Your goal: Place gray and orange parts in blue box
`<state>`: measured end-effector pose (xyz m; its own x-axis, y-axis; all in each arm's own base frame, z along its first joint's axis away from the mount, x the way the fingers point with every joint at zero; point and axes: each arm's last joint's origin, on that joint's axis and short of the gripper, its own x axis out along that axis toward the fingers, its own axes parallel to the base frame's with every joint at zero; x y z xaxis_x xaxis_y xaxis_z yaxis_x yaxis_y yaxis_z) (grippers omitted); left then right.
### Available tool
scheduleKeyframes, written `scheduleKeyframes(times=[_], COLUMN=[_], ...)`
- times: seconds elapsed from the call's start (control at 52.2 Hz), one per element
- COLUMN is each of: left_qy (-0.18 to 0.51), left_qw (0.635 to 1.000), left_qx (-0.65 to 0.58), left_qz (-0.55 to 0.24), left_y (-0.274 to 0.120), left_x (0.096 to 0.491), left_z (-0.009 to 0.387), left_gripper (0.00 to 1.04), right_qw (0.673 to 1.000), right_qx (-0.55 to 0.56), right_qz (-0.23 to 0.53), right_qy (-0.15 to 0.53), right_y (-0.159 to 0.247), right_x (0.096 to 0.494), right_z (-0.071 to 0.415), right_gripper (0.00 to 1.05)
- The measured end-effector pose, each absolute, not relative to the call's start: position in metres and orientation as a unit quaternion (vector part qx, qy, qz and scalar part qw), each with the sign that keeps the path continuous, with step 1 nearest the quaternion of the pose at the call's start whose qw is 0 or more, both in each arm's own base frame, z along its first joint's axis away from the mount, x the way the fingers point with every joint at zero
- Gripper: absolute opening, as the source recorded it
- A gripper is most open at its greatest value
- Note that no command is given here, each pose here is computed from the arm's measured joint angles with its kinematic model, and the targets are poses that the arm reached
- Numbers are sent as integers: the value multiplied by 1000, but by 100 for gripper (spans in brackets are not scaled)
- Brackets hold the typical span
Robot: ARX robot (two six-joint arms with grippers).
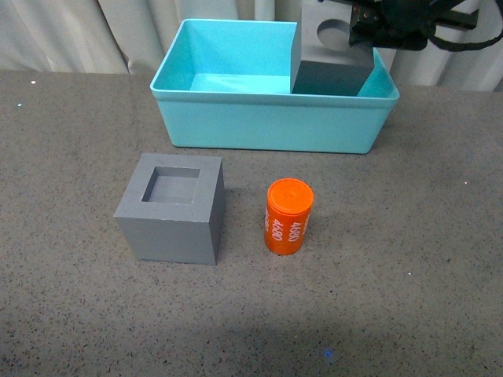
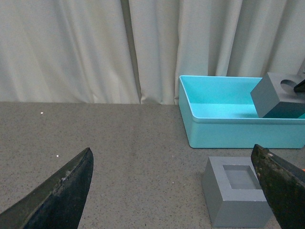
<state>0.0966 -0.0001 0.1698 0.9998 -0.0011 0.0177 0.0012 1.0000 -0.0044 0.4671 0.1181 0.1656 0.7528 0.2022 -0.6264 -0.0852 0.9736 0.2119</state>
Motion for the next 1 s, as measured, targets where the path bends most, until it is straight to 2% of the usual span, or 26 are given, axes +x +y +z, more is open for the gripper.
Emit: scheduleKeyframes(times=[0.191,0.44,0.498,0.67,0.804,0.88,0.957,0.995], left_qy=[-9,-9,-9,-9,-9,-9,-9,-9], left_qw=[1000,1000,1000,1000,1000,1000,1000,1000], left_qx=[-2,-2,-2,-2,-2,-2,-2,-2], left_qz=[-1,-1,-1,-1,-1,-1,-1,-1], left_y=[0,0,0,0,0,0,0,0], left_x=[97,97,97,97,97,97,97,97], left_z=[170,170,170,170,170,170,170,170], left_gripper=[98,98,98,98,98,98,98,98], right_qw=[918,907,910,923,944,957,973,978], right_qx=[88,89,90,96,75,62,45,34], right_qz=[52,49,50,63,81,96,109,110], right_qy=[383,408,403,367,310,268,199,173], right_y=[120,114,112,110,106,103,95,91], right_x=[481,492,493,488,472,456,422,404], right_z=[141,132,132,143,159,174,201,210], right_gripper=[18,18,31,53,71,81,97,95])
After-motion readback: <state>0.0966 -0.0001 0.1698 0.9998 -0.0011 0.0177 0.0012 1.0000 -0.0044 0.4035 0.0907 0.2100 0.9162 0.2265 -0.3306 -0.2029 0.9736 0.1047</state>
